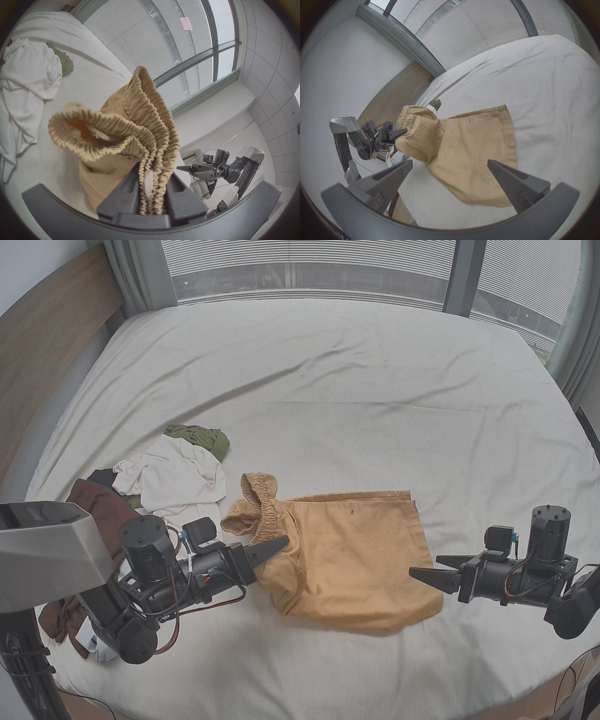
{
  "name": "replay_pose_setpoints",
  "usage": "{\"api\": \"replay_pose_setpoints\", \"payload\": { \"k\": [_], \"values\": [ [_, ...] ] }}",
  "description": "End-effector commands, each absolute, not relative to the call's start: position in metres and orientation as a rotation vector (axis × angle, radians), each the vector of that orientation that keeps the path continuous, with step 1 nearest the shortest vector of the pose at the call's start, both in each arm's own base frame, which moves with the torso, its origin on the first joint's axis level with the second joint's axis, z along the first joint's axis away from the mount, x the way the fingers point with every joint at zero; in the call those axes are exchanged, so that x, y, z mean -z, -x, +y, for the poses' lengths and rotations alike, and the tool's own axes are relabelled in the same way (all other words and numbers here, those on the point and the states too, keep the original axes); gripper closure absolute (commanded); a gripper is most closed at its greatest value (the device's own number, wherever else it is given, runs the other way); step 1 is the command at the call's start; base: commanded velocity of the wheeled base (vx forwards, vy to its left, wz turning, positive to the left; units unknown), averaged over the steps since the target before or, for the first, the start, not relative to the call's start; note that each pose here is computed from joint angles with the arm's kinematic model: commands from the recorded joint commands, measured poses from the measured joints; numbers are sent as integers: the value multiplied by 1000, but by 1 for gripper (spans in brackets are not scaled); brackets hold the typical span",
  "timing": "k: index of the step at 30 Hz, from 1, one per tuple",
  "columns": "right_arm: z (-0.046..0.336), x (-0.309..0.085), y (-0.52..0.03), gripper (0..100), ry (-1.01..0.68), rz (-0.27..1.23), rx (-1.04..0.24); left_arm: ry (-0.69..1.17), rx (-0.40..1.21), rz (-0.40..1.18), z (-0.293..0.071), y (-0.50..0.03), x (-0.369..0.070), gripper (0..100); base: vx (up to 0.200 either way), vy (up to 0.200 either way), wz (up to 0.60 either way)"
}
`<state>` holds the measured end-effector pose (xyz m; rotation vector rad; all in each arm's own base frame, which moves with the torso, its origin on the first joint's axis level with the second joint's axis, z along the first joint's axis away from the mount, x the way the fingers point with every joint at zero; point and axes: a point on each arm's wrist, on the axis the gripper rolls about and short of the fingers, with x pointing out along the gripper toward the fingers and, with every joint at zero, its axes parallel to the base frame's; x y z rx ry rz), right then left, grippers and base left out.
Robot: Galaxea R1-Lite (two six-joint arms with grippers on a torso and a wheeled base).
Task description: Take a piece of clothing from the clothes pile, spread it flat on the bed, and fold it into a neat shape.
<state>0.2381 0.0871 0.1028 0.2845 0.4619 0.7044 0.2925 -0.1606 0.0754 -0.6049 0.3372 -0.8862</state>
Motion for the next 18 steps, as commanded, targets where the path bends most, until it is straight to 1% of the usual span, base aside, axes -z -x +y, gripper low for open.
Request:
{"api": "replay_pose_setpoints", "payload": {
  "k": [1,9,18],
  "values": [
    [88,-106,-244,0,-298,444,-701,604,908,343,-175,-293,-72,100,0,0,0],
    [88,-113,-249,0,-314,416,-700,600,978,356,-200,-285,-75,100,0,0,0],
    [88,-121,-255,0,-319,383,-698,594,991,394,-228,-287,-77,100,0,0,0]
  ]
}}
